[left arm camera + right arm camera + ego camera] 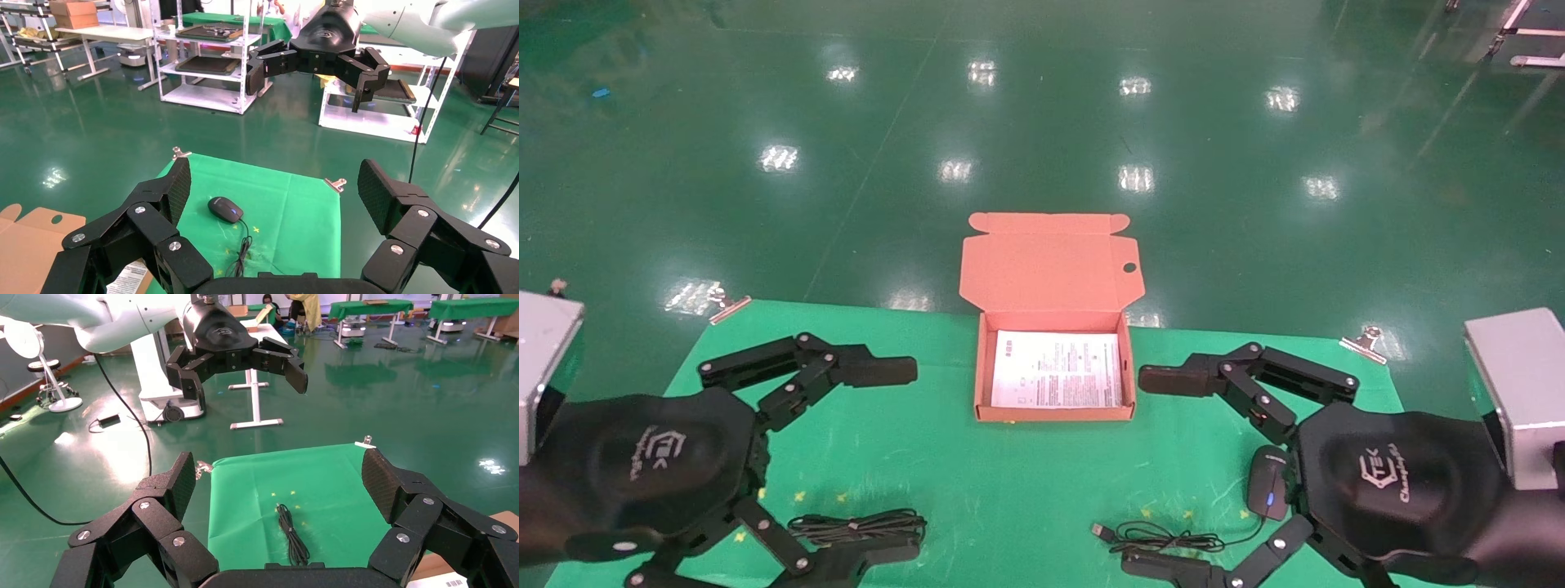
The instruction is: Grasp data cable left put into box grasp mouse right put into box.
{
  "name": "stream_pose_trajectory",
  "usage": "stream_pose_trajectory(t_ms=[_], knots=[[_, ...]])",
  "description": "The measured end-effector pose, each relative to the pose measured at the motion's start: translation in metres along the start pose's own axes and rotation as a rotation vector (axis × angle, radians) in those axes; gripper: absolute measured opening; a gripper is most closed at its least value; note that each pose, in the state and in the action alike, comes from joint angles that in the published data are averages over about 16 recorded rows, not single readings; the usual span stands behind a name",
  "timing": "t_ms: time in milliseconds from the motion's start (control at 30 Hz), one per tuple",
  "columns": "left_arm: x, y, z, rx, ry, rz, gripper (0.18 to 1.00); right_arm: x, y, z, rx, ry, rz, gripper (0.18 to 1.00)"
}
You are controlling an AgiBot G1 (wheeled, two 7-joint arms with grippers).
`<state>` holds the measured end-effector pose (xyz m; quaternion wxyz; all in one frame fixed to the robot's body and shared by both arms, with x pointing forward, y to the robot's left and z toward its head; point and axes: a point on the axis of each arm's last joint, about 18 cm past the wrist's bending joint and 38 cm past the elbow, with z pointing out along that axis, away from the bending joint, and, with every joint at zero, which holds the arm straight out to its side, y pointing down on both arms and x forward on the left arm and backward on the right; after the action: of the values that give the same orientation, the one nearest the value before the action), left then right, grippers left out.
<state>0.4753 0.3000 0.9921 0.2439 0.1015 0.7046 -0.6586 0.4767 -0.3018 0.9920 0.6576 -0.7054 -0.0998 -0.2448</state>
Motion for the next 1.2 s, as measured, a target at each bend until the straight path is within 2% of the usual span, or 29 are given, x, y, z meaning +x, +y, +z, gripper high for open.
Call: stream_pose_trajectory(t_ms=[567,767,967,1200], knots=[[-0.001,0.0,0.0,-0.003,-0.001,0.001,1.001,0.0,0.0,0.0,-0.003,0.001,-0.002,1.0],[-0.003,0.005,0.003,-0.052,0.006,0.004,1.001,0.002,0.004,-0.001,-0.064,0.004,-0.045,1.0],[-0.009,0.016,0.009,-0.178,0.026,0.009,1.001,0.009,0.015,0.0,-0.222,-0.002,-0.178,1.0],[-0.026,0.039,0.019,-0.41,0.045,0.021,1.001,0.031,0.035,0.003,-0.498,-0.041,-0.435,1.0]])
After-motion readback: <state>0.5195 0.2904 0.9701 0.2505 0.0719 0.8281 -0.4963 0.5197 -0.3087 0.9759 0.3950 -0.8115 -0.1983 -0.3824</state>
